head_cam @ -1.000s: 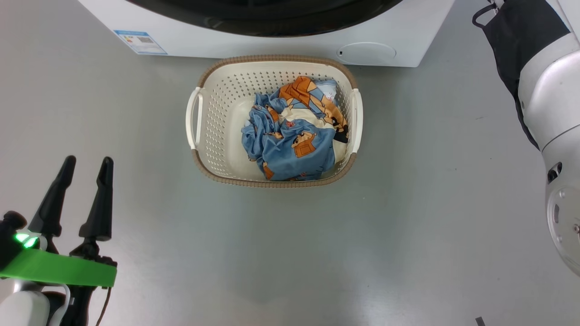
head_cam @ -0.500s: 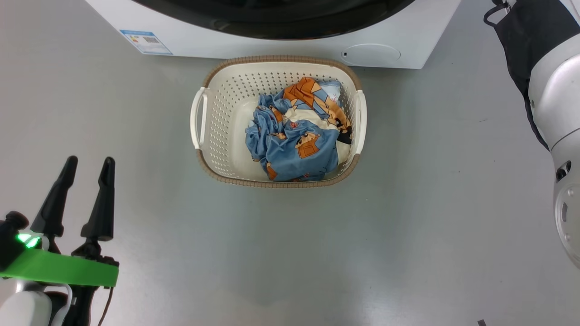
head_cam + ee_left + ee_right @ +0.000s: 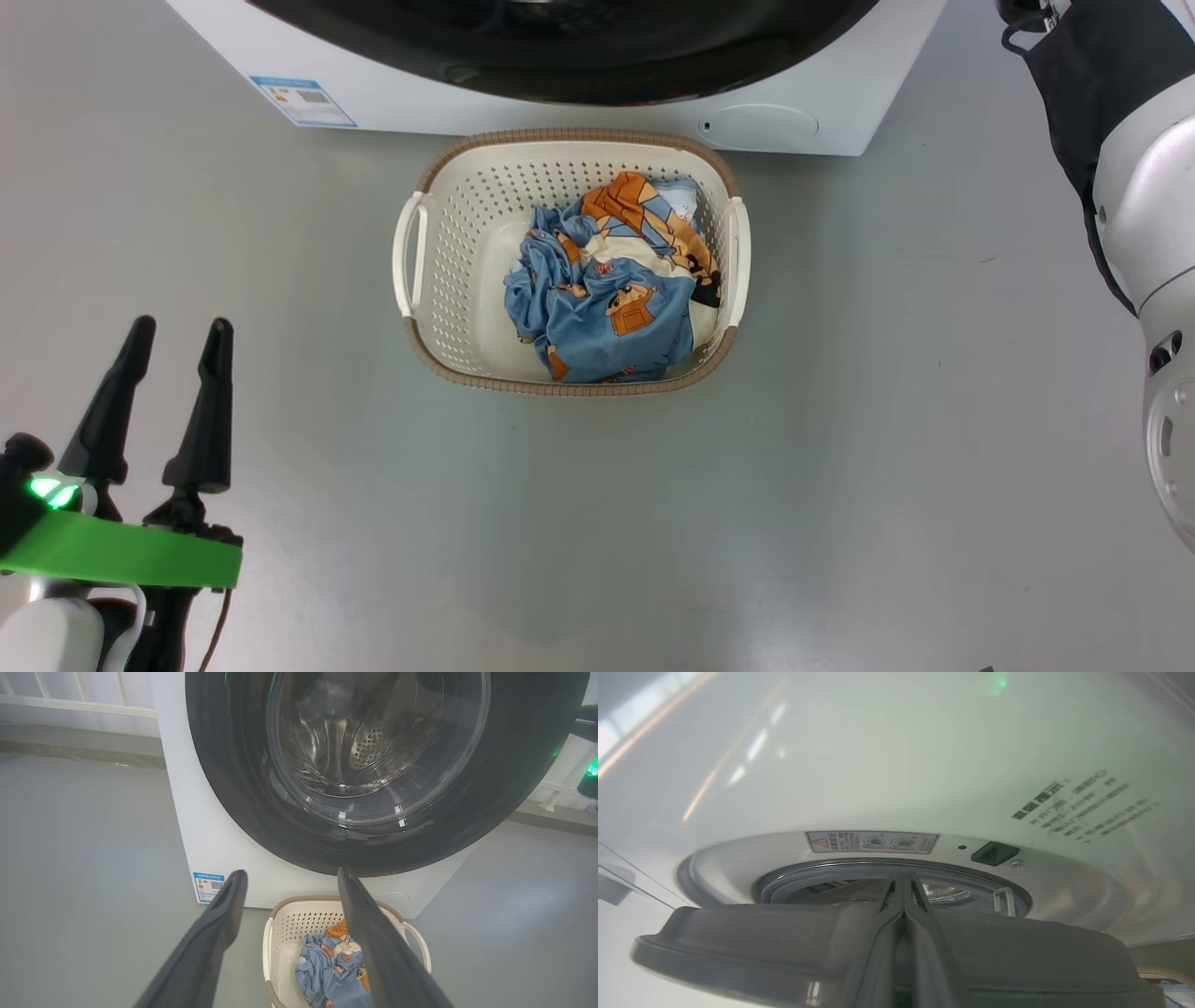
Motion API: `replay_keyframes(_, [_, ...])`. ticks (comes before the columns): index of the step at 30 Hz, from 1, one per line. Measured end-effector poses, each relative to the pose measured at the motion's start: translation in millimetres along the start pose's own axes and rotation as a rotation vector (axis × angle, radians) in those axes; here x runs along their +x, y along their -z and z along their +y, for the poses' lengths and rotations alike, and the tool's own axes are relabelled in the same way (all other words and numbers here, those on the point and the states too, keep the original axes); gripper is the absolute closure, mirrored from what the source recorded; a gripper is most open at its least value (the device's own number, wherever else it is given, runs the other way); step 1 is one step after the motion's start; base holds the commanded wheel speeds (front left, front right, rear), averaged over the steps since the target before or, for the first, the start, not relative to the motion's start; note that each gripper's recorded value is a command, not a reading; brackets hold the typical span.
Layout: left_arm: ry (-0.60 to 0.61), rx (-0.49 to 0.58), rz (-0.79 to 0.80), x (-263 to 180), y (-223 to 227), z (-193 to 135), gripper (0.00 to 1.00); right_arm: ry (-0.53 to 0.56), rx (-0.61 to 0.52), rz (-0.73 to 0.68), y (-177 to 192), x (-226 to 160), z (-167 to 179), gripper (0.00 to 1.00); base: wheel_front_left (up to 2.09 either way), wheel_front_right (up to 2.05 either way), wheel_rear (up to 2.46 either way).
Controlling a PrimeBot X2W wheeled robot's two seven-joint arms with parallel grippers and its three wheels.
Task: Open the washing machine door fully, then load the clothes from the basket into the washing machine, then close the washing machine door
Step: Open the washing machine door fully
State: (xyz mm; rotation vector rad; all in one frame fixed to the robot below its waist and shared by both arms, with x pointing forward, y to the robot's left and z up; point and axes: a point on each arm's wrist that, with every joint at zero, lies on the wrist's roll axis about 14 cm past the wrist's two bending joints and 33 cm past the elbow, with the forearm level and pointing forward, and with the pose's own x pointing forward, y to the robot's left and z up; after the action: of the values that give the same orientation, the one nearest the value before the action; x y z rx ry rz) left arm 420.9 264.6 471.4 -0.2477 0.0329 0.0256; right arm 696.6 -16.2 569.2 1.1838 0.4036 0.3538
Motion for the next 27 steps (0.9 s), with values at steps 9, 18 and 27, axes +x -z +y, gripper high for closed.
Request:
replay_keyframes(9, [0.002, 0.001, -0.018, -1.0, -6.6, -0.5, 0.00, 0.001, 0.000, 0.059, 5.4, -4.5, 1.2, 1.00, 0.00, 0.00, 0.00])
replay_keyframes(18, [0.010, -0.001, -0.031, -0.4, -10.7, -3.1, 0.00, 0.033, 0.009, 0.112, 6.3, -13.4, -12.9, 1.00, 0.00, 0.00, 0.00])
replay_keyframes(27, [0.011, 0.000, -0.038, -0.9, -13.4, -3.6, 0.00, 0.043, 0.015, 0.122, 5.2, -15.2, -17.1, 1.00, 0.00, 0.00, 0.00])
